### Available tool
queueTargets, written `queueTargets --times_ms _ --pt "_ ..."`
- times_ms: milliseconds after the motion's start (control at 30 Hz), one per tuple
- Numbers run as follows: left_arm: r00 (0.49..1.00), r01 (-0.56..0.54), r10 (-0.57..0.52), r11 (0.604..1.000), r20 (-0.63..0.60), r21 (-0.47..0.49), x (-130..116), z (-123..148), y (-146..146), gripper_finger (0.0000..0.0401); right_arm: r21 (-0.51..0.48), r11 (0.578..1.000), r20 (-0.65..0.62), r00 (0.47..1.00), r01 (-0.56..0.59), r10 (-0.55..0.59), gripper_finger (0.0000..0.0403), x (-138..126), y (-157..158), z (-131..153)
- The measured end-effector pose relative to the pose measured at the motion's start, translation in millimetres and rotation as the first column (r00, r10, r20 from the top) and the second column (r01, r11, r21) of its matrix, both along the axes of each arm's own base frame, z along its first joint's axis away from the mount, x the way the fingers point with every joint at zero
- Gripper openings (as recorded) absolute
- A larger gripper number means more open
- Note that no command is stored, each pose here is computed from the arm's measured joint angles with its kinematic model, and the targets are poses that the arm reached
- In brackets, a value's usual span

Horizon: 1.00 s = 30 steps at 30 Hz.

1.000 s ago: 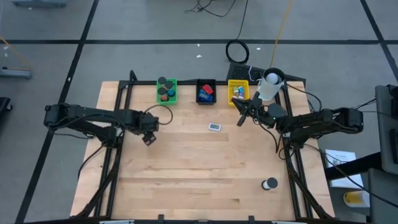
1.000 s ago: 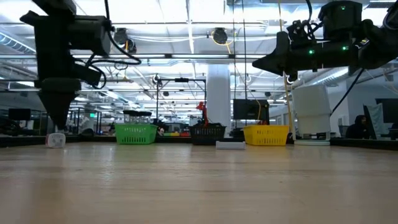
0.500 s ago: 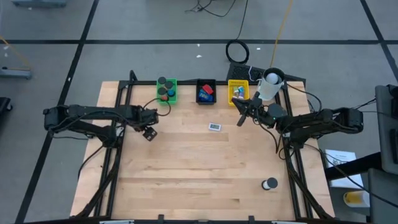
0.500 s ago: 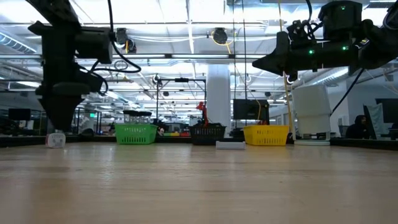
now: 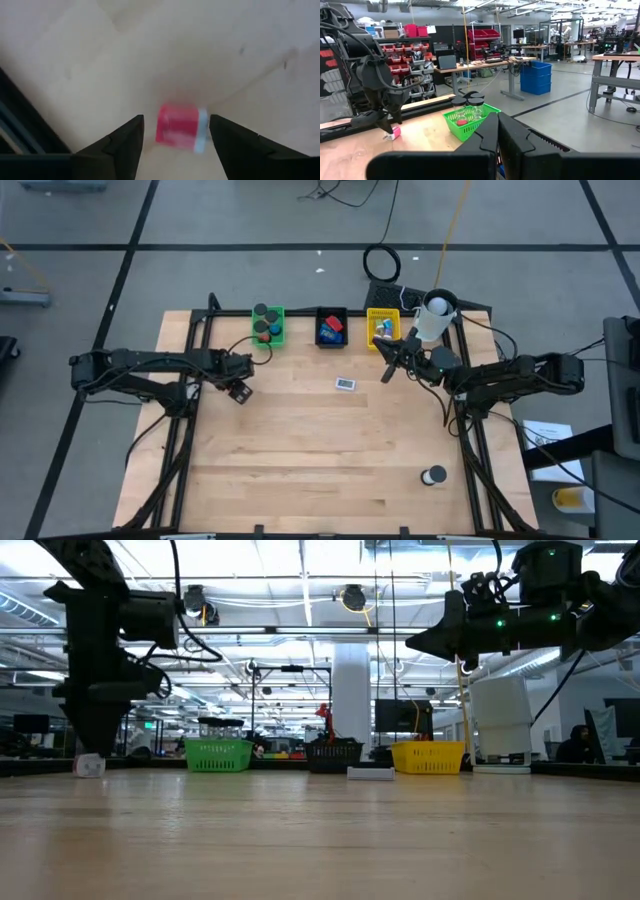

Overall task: Pick & Place Office items
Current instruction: Put the pink charger adapter into the yellow bin

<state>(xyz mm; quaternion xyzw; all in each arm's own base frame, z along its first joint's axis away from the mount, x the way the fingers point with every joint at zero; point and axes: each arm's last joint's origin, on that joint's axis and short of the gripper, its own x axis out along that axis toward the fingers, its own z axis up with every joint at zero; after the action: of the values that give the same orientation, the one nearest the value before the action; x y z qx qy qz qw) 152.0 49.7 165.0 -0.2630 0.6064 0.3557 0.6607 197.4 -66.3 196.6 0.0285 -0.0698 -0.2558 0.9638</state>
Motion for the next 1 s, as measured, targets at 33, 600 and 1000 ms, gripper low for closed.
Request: queueTargets --times_ms 33,600,1000 --pt "1.000 -0.002 0.002 1.000 0.001 0.007 0.2 0.2 0.3 0.0228 0.000 1.000 0.000 1.000 0.000 0.000 0.0000 0.0 0.0 0.0" --pt "0.999 -0.048 0.048 0.999 -0.014 -0.019 -2.9 -2.0 -1.3 0.0226 0.000 1.000 0.000 1.000 0.000 0.000 0.0000 0.0 0.0 0.0" --pt "0.998 -0.066 0.065 0.997 -0.026 -0.038 -7.9 -12.5 -5.3 0.0253 0.000 1.000 0.000 1.000 -0.001 0.001 0.0000 0.0 0.0 0.0"
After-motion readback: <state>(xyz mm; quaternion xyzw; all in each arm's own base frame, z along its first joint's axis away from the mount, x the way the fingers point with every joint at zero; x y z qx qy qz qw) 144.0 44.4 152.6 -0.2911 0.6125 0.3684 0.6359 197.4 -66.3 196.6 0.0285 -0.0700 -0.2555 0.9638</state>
